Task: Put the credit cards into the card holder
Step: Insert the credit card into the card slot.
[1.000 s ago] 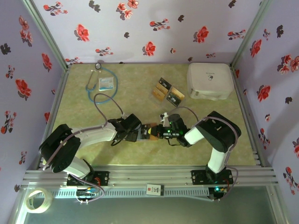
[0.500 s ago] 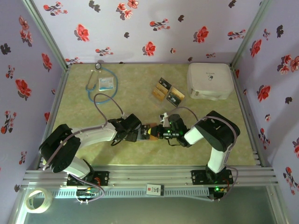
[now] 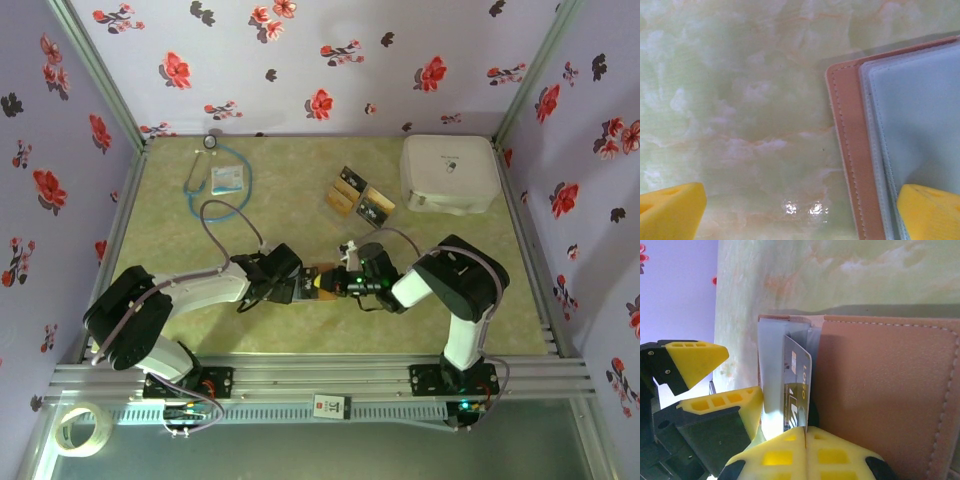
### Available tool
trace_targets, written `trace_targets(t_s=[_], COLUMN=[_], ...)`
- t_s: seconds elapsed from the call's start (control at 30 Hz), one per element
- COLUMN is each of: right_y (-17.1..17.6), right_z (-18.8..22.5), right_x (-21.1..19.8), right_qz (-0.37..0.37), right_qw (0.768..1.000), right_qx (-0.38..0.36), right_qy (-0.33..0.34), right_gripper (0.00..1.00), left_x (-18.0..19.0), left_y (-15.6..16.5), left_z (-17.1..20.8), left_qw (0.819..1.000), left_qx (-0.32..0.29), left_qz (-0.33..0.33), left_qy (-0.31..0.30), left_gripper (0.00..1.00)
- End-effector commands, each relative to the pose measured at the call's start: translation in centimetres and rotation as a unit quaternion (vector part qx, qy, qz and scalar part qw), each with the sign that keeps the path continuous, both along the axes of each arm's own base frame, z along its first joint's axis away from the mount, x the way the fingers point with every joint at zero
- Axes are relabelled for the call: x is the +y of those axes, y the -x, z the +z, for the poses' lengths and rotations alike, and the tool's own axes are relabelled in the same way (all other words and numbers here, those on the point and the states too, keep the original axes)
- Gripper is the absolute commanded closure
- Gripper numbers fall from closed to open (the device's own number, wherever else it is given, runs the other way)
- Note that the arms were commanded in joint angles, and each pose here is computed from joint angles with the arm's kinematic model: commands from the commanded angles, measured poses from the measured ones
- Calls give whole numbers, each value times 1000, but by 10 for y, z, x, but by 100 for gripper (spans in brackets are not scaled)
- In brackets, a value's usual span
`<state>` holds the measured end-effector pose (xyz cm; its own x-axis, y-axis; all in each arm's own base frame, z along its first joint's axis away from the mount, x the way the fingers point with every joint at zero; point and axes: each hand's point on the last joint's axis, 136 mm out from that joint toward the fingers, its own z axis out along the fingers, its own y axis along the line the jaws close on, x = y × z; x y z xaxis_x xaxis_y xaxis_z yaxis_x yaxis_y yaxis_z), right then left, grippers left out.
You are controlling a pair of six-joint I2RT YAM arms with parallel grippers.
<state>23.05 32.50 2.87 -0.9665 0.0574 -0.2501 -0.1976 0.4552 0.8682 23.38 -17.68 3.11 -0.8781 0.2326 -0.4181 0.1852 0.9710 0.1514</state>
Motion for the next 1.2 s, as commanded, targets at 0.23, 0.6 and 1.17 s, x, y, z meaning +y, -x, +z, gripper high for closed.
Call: trace_targets(t_s=[0.23,0.6,1.17], right_y=[11,-1,-18], right_z=[-27,-5,37], right_x=[-6,-5,-14], right_qz=[14,12,19], right_qw=[997,995,973], right_qx=[40,16,-58], right_qy=[58,97,224], right_gripper=[77,57,45], left_x=[3,11,40], left_y=[6,-3,1], left_z=[-5,16,9], left_qw=[1000,998,997], left_qx=[19,10,24], left_qz=[5,35,67], left_qy=[-1,41,41], left_gripper=[0,0,0])
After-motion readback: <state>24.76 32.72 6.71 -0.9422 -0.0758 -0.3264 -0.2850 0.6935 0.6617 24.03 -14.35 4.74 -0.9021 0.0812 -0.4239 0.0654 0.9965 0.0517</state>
